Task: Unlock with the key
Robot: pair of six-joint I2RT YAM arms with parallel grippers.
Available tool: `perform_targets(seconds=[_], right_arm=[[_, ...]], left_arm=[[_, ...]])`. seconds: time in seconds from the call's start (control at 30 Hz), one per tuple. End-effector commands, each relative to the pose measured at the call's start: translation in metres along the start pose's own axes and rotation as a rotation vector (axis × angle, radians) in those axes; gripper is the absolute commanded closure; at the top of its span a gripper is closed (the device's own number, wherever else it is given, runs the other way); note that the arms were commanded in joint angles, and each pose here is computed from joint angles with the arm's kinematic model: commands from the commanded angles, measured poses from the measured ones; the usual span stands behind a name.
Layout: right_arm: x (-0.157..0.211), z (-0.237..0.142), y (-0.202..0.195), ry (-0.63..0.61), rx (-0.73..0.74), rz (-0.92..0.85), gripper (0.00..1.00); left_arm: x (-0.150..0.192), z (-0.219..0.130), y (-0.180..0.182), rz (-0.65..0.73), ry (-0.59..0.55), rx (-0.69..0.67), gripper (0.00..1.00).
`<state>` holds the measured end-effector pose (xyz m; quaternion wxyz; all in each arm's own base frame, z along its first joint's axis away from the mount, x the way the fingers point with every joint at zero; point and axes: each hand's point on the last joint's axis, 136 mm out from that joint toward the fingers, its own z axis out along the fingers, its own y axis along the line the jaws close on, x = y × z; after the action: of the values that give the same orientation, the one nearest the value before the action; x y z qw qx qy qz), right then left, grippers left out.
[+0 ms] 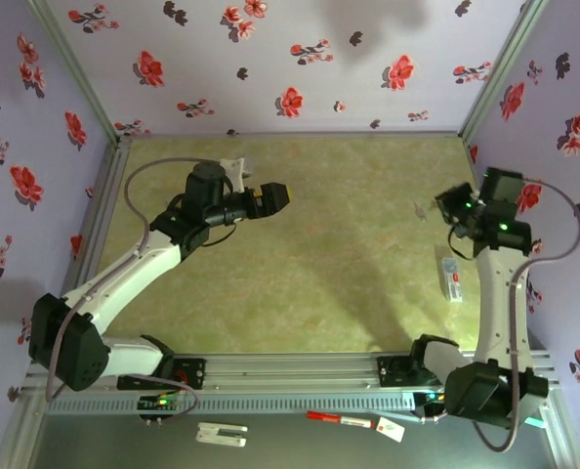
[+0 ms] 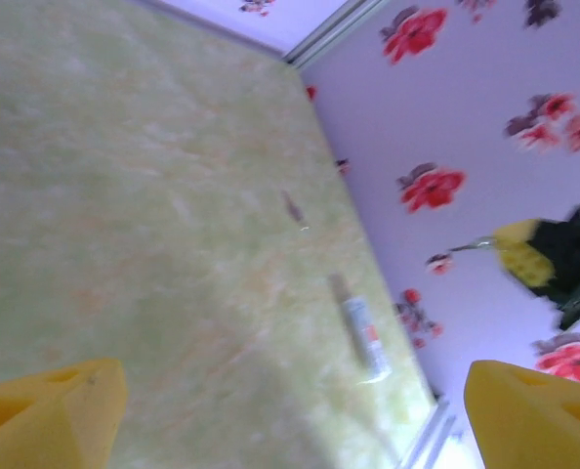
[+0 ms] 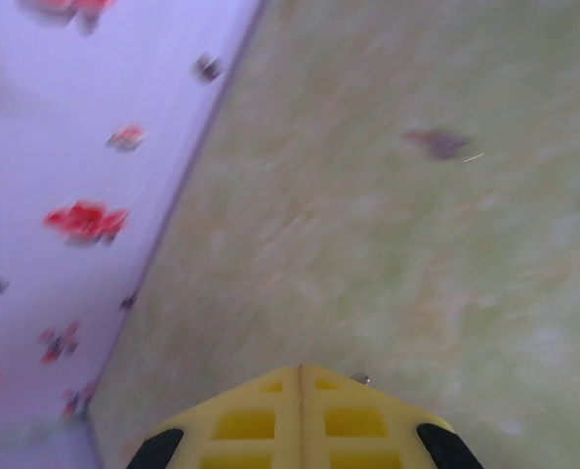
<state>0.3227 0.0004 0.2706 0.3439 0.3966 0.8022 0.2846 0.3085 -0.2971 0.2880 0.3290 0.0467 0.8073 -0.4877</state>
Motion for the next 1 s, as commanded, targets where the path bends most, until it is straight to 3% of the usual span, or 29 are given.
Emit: perform_targets(seconds=[0.0,0.13,0.3,0.5,0.87,0.97], right_arm=[[0.028,0.008,0.074,0.08,-0.223,-0.028,1.0],[0.076,0.016,0.125,0.195,-0.319,-0.124,1.0],[0.119,0.023,0.158,0.292,-0.406,-0.143,1.0],[0.148,0.026,0.169,0.345,-0.449,-0.192,1.0],[0.183,0.034,0.16,0.387,-0.505,-0.265,1.0],[0.189,0.037,0.16,0.394,-0.524,-0.266,1.0]], left_arm=[[-0.014,0.003,-0.04,-0.104,-0.06,0.195,0.1],[-0.016,0.008,-0.052,-0.092,-0.108,0.283,0.1],[-0.008,0.016,-0.058,-0.067,-0.14,0.368,0.08],[-0.003,0.037,-0.042,-0.273,-0.102,0.366,0.1],[0.017,0.058,-0.015,-0.793,-0.022,0.341,0.13],[0.023,0.061,-0.011,-0.871,-0.008,0.337,0.14]])
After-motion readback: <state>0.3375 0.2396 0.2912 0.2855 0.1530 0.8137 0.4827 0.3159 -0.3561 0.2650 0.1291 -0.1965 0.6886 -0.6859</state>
